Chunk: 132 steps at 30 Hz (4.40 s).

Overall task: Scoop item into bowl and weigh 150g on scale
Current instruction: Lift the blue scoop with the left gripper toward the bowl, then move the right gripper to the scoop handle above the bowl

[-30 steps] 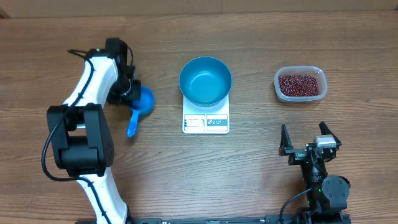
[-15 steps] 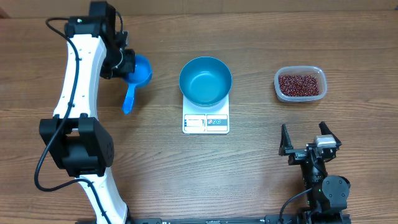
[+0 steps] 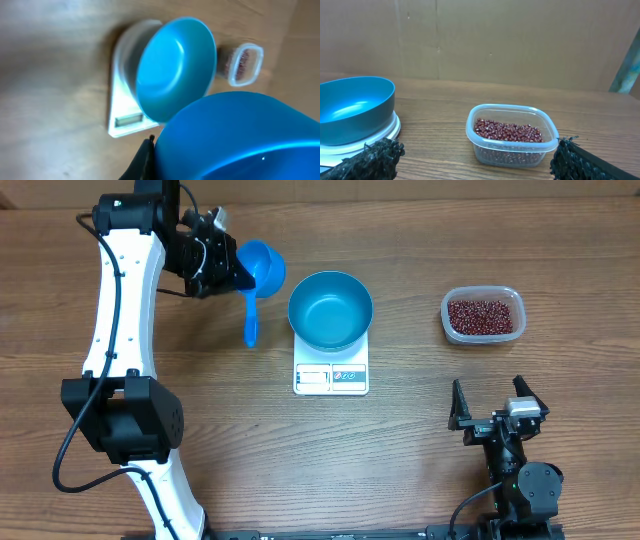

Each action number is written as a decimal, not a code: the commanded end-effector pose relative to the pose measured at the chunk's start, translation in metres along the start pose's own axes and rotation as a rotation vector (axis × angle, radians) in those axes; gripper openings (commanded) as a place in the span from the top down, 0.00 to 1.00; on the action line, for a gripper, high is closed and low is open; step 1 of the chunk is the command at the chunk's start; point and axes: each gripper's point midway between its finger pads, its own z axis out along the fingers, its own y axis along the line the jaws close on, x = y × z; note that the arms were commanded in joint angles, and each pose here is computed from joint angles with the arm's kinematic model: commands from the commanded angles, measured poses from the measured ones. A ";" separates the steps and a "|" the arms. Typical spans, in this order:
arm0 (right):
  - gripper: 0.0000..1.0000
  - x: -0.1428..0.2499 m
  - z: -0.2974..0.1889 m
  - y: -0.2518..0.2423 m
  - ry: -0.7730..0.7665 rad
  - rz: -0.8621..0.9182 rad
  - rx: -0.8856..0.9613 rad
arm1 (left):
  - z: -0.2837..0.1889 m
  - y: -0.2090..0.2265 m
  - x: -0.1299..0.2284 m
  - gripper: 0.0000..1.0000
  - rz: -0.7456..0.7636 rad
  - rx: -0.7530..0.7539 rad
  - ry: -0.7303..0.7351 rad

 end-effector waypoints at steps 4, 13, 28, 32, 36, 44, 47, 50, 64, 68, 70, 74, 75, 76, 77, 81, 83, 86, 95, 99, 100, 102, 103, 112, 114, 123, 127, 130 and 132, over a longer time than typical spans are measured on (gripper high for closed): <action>0.00 0.001 0.000 0.001 -0.006 -0.009 -0.003 | -0.004 -0.014 0.008 0.96 -0.199 0.067 0.042; 0.00 0.001 0.000 0.001 -0.006 -0.009 -0.004 | -0.012 0.054 0.024 0.95 -0.530 -0.455 -0.088; 0.00 0.001 0.000 0.001 -0.006 -0.009 -0.003 | 0.009 -0.010 0.073 0.96 -0.530 -0.655 -0.274; 0.00 0.001 0.000 0.001 -0.006 -0.009 -0.003 | 0.020 -0.024 0.083 0.95 -0.530 -0.656 -0.284; 0.00 0.001 0.000 0.001 -0.006 -0.009 -0.004 | 0.026 -0.031 0.089 0.96 -0.535 -0.663 -0.304; 0.00 0.000 0.000 0.001 -0.010 -0.010 -0.003 | 0.027 -0.033 0.094 0.96 -0.526 -0.669 -0.290; 0.00 0.001 0.000 0.001 -0.007 -0.009 -0.004 | 0.028 -0.033 0.094 0.95 -0.516 -0.665 -0.281; 0.00 0.001 0.000 0.000 -0.006 -0.010 -0.002 | 0.031 -0.037 0.096 0.96 -0.521 -0.645 -0.261; 0.00 -0.056 -0.010 0.005 -0.151 0.453 -0.077 | 0.040 -0.048 0.097 0.96 -0.488 -0.580 -0.211; 0.00 -0.074 -0.018 0.004 -0.116 0.485 -0.072 | 0.040 -0.048 0.097 0.96 -0.490 -0.579 -0.212; 0.00 -0.088 -0.023 0.004 -0.100 0.486 -0.069 | 0.040 -0.049 0.096 0.95 -0.490 -0.577 -0.214; 0.00 -0.117 -0.030 0.002 -0.038 0.493 -0.057 | 0.041 -0.050 0.094 0.95 -0.488 -0.567 -0.221; 0.00 -0.123 -0.029 0.002 -0.010 0.498 -0.052 | 0.041 -0.050 0.094 0.96 -0.491 -0.567 -0.222; 0.00 -0.128 -0.029 0.002 0.025 0.505 -0.046 | 0.041 -0.050 0.094 0.95 -0.499 -0.567 -0.224; 0.00 -0.131 -0.027 0.001 0.059 0.518 -0.039 | 0.041 -0.050 0.094 0.95 -0.499 -0.566 -0.225; 0.00 -0.140 -0.015 0.012 0.259 0.561 -0.061 | 0.041 -0.051 0.094 0.96 -0.512 -0.563 -0.229; 0.00 -0.144 -0.006 0.023 0.345 0.575 -0.114 | 0.041 -0.051 0.093 0.96 -0.520 -0.561 -0.232; 0.00 -0.152 0.010 0.048 0.427 0.603 -0.252 | 0.041 -0.051 0.093 0.96 -0.550 -0.557 -0.242; 0.00 -0.180 0.043 0.110 0.470 0.734 -0.700 | 0.051 -0.068 0.088 0.95 -0.701 -0.444 -0.247; 0.00 -0.174 0.058 0.119 0.535 0.836 -0.757 | 0.050 -0.068 0.086 0.96 -0.766 -0.429 -0.262; 0.00 -0.168 0.064 0.119 0.566 0.873 -0.738 | 0.050 -0.068 0.086 0.96 -0.784 -0.425 -0.264; 0.00 -0.157 0.072 0.119 0.628 0.952 -0.704 | 0.049 -0.067 0.083 0.96 -0.819 -0.408 -0.260; 0.00 -0.150 0.077 0.119 0.665 0.998 -0.685 | 0.049 -0.068 0.082 0.96 -0.840 -0.393 -0.250; 0.02 -0.113 0.099 0.124 0.827 1.168 -0.594 | 0.042 -0.067 0.068 0.96 -0.926 -0.303 -0.205; 0.03 -0.110 0.100 0.127 0.845 1.187 -0.579 | 0.042 -0.068 0.066 0.95 -0.925 -0.295 -0.211; 0.10 -0.113 0.101 0.150 0.853 1.187 -0.576 | 0.050 -0.081 0.067 0.96 -0.880 -0.276 -0.221; 0.11 -0.115 0.097 0.161 0.853 1.155 -0.613 | 0.054 -0.086 0.069 0.96 -0.860 -0.269 -0.220; 0.13 -0.114 0.093 0.170 0.859 1.120 -0.644 | 0.057 -0.092 0.069 0.96 -0.832 -0.256 -0.219; 0.15 -0.114 0.090 0.175 0.864 1.103 -0.662 | 0.059 -0.096 0.070 0.96 -0.813 -0.251 -0.217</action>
